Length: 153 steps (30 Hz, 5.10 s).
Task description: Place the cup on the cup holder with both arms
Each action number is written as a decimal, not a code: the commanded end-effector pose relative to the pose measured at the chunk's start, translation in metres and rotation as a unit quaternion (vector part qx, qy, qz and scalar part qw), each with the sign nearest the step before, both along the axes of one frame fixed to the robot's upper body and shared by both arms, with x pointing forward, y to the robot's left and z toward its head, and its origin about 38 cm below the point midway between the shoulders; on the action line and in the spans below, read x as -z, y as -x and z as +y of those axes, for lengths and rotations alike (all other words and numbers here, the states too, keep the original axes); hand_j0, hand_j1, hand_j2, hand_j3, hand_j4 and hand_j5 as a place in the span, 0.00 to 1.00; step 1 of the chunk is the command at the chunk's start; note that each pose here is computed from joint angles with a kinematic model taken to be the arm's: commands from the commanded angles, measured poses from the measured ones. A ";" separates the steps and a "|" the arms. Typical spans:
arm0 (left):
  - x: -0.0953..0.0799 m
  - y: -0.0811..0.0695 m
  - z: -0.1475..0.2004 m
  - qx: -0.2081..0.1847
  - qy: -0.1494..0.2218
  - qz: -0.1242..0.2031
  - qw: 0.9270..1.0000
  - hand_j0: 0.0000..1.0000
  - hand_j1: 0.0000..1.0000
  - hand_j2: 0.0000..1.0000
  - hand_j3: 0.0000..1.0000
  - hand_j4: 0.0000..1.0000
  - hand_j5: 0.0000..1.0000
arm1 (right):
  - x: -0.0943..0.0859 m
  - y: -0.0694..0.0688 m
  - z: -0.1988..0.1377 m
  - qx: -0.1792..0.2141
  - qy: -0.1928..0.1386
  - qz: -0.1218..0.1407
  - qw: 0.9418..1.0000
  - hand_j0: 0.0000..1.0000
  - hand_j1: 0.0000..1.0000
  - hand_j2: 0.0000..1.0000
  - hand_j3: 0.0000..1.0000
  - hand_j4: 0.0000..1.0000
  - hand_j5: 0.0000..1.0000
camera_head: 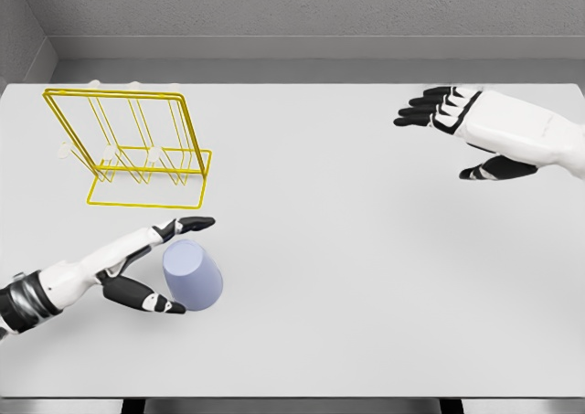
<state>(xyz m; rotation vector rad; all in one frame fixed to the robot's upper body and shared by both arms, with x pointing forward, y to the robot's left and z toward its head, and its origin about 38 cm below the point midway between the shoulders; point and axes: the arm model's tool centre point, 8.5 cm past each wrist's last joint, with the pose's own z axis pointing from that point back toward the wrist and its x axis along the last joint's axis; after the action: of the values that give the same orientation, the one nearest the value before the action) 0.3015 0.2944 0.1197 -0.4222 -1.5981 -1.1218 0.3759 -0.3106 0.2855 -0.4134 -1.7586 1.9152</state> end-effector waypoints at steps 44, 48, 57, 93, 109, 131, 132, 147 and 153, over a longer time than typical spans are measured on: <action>0.005 -0.014 -0.013 -0.002 -0.027 0.042 0.999 0.73 0.73 0.73 0.73 0.73 0.73 | 0.023 0.006 0.002 -0.001 -0.003 0.034 0.999 1.00 1.00 1.00 1.00 1.00 1.00; 0.004 -0.014 -0.012 -0.002 -0.028 0.041 0.999 0.72 0.72 0.72 0.72 0.72 0.72 | 0.024 0.007 0.001 -0.001 -0.003 0.035 0.999 1.00 1.00 1.00 1.00 1.00 1.00; 0.001 -0.014 -0.011 0.003 -0.027 0.026 0.999 0.66 0.66 0.66 0.66 0.66 0.66 | 0.030 0.009 0.001 -0.001 -0.003 0.043 0.999 1.00 1.00 1.00 1.00 1.00 1.00; -0.070 -0.050 -0.006 0.018 -0.012 -0.111 0.994 0.44 0.44 0.44 0.44 0.44 0.44 | 0.032 0.010 0.000 0.001 -0.001 0.046 0.999 1.00 1.00 1.00 1.00 1.00 1.00; -0.136 -0.063 0.000 0.015 -0.002 -0.198 0.980 0.41 0.41 0.41 0.41 0.41 0.41 | 0.034 0.011 0.000 0.001 -0.001 0.049 0.999 1.00 1.00 1.00 1.00 1.00 1.00; -0.151 -0.091 0.036 -0.055 -0.024 -0.196 0.979 0.40 0.40 0.40 0.40 0.40 0.40 | 0.034 0.010 -0.002 0.003 0.002 0.050 0.999 1.00 1.00 1.00 1.00 1.00 1.00; -0.150 -0.091 0.035 -0.054 -0.025 -0.195 0.979 0.40 0.40 0.40 0.40 0.40 0.40 | 0.034 0.010 -0.002 0.003 0.002 0.050 0.999 1.00 1.00 1.00 1.00 1.00 1.00; -0.119 -0.102 0.040 -0.073 -0.043 -0.149 0.985 0.96 0.96 0.96 0.96 0.96 0.96 | 0.034 0.010 -0.002 0.003 0.002 0.050 0.999 1.00 1.00 1.00 1.00 1.00 1.00; -0.117 -0.100 0.039 -0.072 -0.045 -0.147 0.985 1.00 1.00 1.00 1.00 1.00 1.00 | 0.037 0.009 0.001 0.001 -0.002 0.052 0.999 1.00 1.00 1.00 1.00 1.00 1.00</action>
<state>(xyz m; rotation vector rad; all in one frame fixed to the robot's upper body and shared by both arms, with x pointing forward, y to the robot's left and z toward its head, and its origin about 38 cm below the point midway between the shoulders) 0.4019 0.3340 0.2362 -0.0747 -1.7930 -1.1839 0.3664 -0.3113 0.2499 -0.3182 -1.6873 1.9059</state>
